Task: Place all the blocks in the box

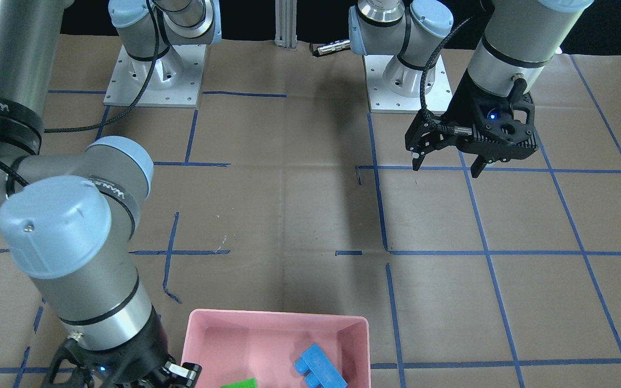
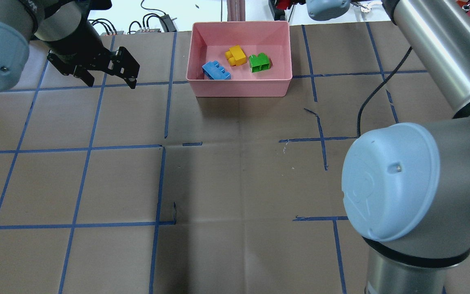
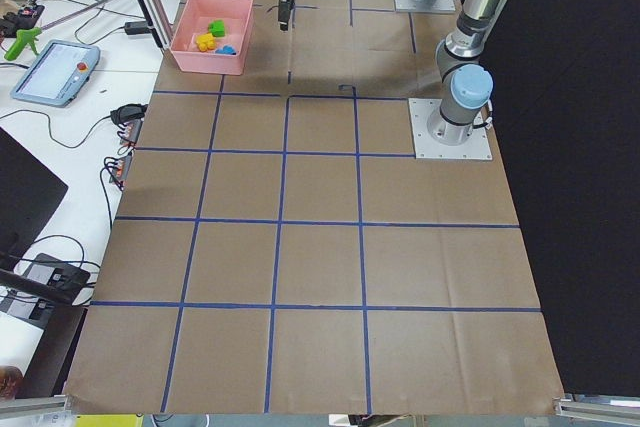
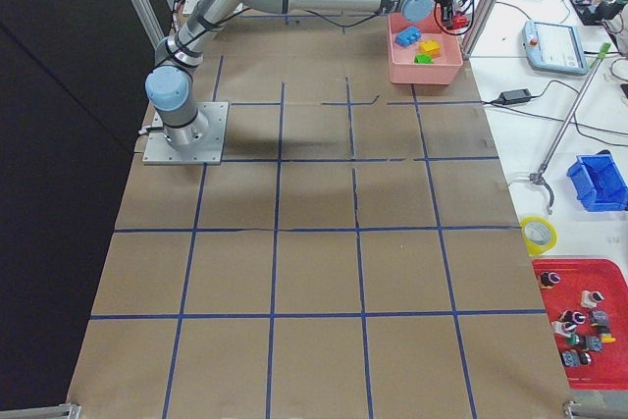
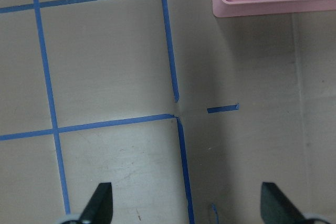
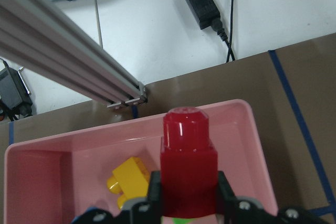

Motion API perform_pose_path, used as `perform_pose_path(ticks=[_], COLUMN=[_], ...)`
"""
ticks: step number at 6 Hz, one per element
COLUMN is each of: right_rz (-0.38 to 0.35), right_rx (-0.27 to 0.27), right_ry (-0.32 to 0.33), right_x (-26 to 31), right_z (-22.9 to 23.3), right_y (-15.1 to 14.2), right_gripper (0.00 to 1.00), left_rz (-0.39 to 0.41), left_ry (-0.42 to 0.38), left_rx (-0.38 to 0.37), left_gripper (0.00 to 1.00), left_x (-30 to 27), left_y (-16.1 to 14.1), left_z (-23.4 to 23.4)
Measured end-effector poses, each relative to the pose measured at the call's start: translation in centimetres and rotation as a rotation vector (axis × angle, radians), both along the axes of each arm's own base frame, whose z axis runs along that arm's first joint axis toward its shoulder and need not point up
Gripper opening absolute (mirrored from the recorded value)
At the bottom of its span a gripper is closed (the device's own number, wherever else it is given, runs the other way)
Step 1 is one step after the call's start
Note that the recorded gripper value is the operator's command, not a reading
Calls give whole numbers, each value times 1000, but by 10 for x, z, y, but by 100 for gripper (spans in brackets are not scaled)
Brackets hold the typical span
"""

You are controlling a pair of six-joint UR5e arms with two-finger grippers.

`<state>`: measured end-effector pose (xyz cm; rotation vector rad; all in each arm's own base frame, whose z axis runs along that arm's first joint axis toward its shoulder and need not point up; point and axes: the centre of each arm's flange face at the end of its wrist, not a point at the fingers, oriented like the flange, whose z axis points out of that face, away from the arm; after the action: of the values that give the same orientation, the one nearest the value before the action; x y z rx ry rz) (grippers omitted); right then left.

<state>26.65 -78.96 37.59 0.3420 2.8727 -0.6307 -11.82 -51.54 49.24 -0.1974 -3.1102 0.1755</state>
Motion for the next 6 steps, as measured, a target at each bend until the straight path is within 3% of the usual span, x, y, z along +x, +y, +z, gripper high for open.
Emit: perform_pose_path(ticks=[2,3,4,6], right_rz=[35,52,64,63], right_rx=[111,195,253,219], right_ry=[4,15,16,-7], right_x=[50,63,66,62], right_z=[-41,-58,-65,-50], right_y=[17,33,47,50], right_gripper=[7,16,99,100], left_rz=[-1,-1,-1,-1], left_ry=[2,0,-4,-4], left_rx=[-1,0,2,2], left_gripper=[99,99,99,99], left_x=[0,0,0,0], left_y=[4,4,4,4], left_z=[3,3,2,2])
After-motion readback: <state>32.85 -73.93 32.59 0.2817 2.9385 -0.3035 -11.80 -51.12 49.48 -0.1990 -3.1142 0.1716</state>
